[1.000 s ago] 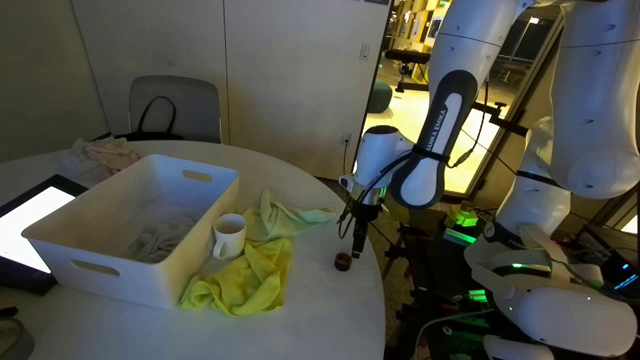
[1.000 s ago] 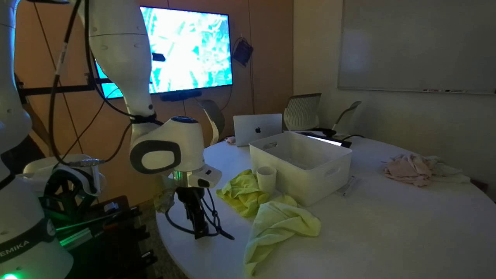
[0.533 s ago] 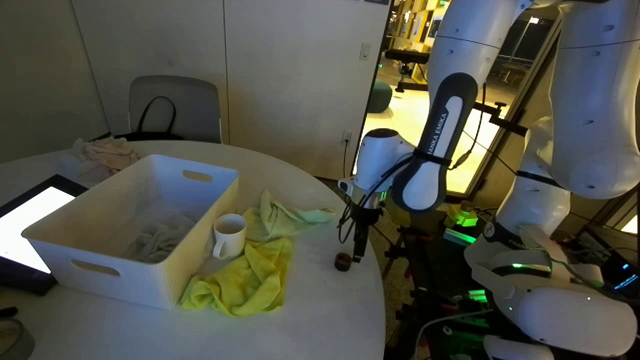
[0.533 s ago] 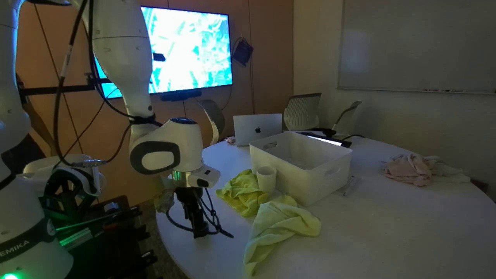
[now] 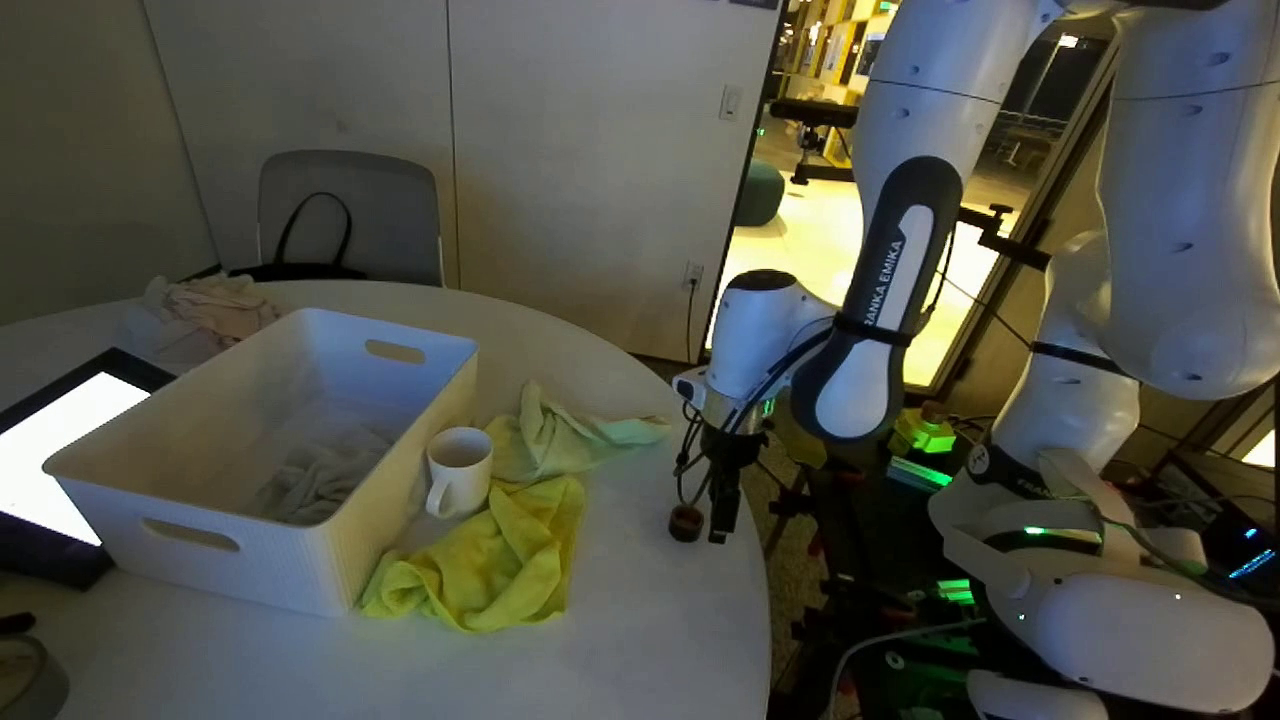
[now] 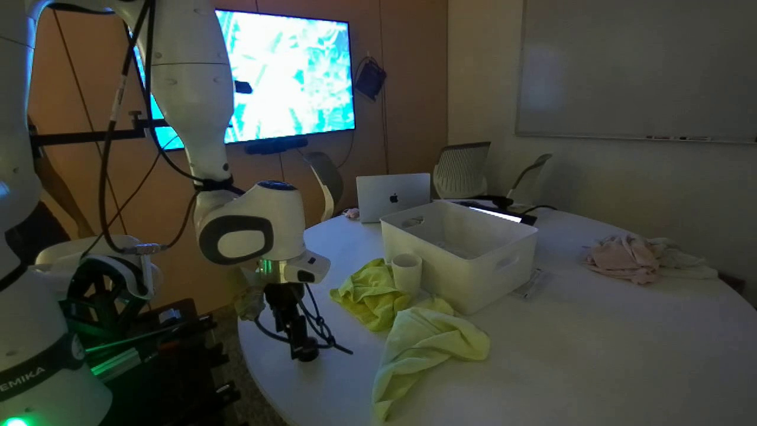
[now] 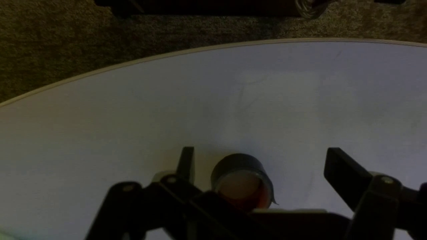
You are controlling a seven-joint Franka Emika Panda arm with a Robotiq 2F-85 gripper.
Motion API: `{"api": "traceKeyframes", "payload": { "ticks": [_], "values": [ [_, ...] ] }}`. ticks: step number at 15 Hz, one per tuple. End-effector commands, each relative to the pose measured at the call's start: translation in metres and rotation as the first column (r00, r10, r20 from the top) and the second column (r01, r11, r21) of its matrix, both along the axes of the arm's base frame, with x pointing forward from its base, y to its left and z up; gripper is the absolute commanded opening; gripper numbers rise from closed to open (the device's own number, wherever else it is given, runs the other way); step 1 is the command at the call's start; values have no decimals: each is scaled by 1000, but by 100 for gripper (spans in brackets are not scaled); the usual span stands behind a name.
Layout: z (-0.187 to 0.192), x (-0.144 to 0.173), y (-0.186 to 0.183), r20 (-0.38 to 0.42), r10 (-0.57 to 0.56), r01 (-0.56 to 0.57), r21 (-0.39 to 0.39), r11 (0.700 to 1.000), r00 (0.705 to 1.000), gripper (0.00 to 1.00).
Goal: Pick up the yellow towel put it in the basket, pick up a black masking tape put it in the cup, pick up the light yellow towel put it in the basket, pick up the marker put it in the cup, pick up the white-brown towel put it in the basket and pick up the object put it in the cup
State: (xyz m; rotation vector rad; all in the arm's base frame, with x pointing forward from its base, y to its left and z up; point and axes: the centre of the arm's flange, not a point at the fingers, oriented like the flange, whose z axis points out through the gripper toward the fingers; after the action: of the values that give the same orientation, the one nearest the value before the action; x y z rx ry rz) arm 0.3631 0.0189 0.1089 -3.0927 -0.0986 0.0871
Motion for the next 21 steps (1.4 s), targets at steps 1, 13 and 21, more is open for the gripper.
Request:
{"api": "traceKeyframes", "payload": {
  "ticks": [1, 13, 21],
  "values": [
    [-3, 5, 8, 24, 20, -20, -8, 1000, 1000, 100],
    [5, 24, -10, 50, -16, 16, 6, 1000, 999, 100],
    [1, 26, -26, 47, -40, 41, -12, 999, 998, 100]
  ]
}}
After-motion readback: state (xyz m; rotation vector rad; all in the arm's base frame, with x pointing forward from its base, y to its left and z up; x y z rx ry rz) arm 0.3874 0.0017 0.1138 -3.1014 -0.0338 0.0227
